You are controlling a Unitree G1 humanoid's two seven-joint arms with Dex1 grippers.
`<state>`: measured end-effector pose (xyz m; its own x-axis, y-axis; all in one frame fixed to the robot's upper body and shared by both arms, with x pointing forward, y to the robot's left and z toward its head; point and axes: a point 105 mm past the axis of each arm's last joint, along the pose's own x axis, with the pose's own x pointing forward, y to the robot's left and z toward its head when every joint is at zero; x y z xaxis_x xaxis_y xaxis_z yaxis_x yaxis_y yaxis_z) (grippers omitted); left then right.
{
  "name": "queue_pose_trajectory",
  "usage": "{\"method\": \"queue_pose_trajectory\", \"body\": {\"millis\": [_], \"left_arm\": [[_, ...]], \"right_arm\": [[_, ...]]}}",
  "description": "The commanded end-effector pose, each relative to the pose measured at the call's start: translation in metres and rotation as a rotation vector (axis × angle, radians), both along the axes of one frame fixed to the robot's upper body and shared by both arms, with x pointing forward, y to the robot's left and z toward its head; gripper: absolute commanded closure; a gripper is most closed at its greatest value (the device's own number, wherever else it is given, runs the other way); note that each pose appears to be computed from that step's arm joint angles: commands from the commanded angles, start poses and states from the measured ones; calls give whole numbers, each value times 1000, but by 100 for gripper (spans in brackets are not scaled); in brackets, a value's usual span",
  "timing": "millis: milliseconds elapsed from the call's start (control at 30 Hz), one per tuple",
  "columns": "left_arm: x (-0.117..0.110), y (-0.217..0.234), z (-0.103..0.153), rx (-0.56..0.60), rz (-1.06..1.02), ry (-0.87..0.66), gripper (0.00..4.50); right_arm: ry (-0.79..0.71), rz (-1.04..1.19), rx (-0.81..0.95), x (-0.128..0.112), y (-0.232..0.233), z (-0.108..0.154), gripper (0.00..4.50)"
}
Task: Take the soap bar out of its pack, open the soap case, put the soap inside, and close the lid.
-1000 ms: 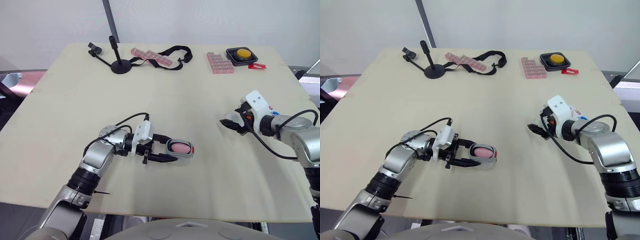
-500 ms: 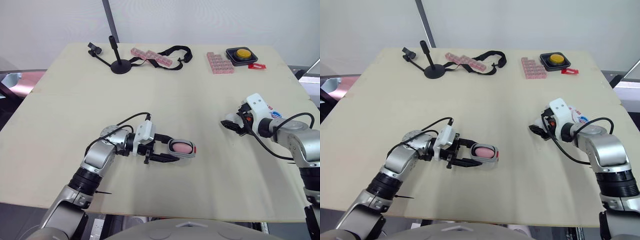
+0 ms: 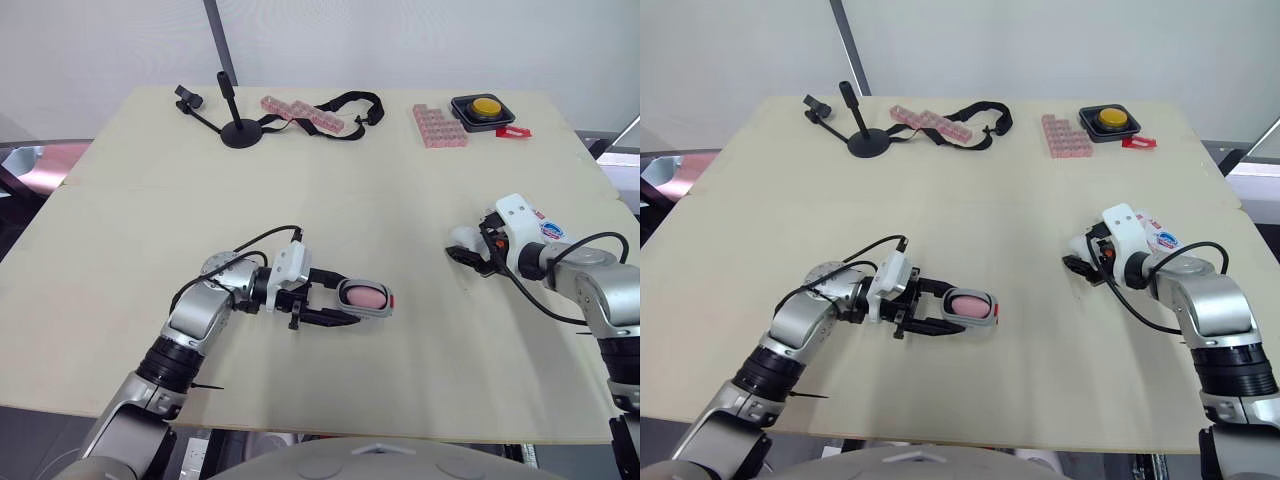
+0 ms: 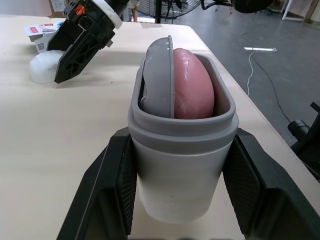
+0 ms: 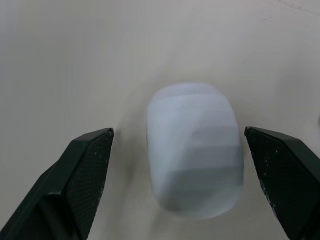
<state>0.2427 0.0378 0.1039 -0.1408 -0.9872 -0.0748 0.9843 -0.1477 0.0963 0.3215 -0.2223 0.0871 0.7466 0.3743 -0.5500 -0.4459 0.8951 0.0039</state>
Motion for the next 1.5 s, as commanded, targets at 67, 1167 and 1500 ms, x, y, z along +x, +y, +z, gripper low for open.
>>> {"method": "queue_pose_trajectory", "body": {"millis": [67,1167,1500], "left_arm": [[-4,-3,5,-18,-17,-18,258],[9,5,-16,-34,29,-122,258],[7,0,-11,-47,19,-112,258]], "right_arm": [[-42,-18,-14,3,-7,10,3],[-48,-9,-20,7,-6,15,3],[-24,-28,-8,7,-10,8,177]]}}
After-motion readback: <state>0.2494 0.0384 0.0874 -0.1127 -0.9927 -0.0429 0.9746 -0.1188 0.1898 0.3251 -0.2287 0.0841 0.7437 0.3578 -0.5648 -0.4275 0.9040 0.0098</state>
